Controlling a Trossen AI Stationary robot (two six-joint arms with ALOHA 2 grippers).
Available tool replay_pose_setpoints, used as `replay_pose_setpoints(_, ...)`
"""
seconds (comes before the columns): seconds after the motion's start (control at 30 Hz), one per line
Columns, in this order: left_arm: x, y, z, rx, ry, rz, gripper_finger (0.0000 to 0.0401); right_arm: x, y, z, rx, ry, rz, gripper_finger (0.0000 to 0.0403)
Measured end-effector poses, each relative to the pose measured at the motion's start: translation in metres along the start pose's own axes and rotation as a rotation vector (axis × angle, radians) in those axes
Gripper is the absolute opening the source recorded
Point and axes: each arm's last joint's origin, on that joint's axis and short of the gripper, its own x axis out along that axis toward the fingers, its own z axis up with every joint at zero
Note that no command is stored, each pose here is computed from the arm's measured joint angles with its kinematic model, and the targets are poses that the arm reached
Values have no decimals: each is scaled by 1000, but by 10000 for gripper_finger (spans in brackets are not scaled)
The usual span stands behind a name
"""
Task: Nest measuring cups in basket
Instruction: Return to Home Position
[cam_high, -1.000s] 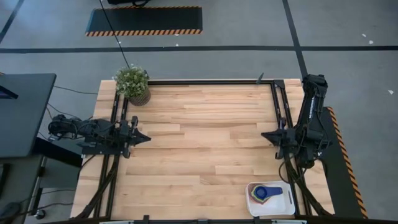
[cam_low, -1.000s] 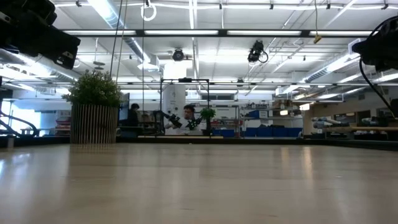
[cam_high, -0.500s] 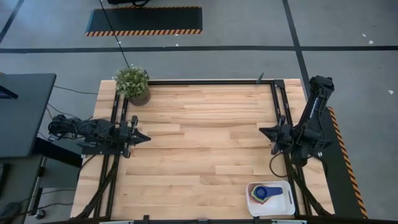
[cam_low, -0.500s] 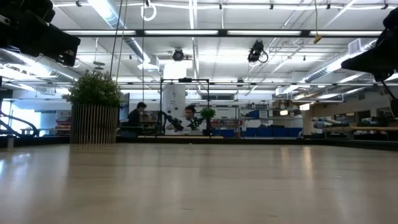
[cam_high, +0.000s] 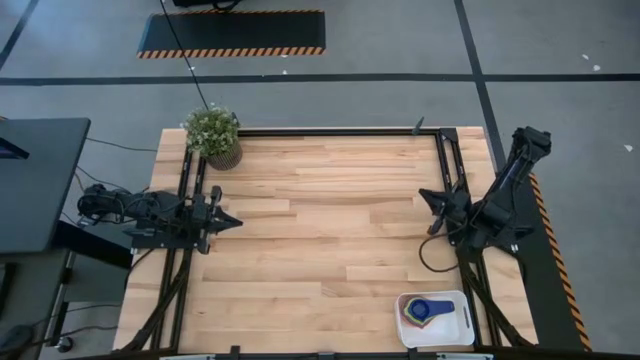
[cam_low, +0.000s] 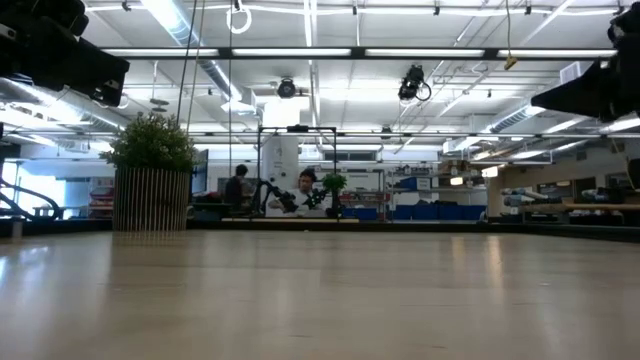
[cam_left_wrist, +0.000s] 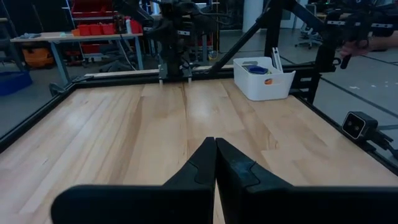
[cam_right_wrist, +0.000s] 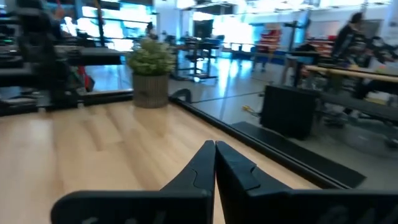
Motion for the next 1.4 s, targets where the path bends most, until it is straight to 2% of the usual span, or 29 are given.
replay_pose_setpoints(0.23,0,0,0,1,0,0,13,7,-3,0,46,6,-102,18)
replay_pose_setpoints(0.4,0,0,0,1,0,6,13,10,5,3,136,10,-136,18)
replay_pose_setpoints(0.57,0,0,0,8,1,11,13,14,25,26,59,56,-91,18)
replay_pose_setpoints(0.67,0,0,0,30,1,11,13,15,26,44,3,54,-100,18)
replay_pose_setpoints(0.93,0,0,0,32,-1,11,13,19,0,84,-38,99,-114,18)
replay_pose_setpoints(1.23,0,0,0,24,-2,11,13,11,-40,92,47,97,-89,18)
replay_pose_setpoints(1.4,0,0,0,24,-3,11,13,10,-41,97,52,83,-14,18)
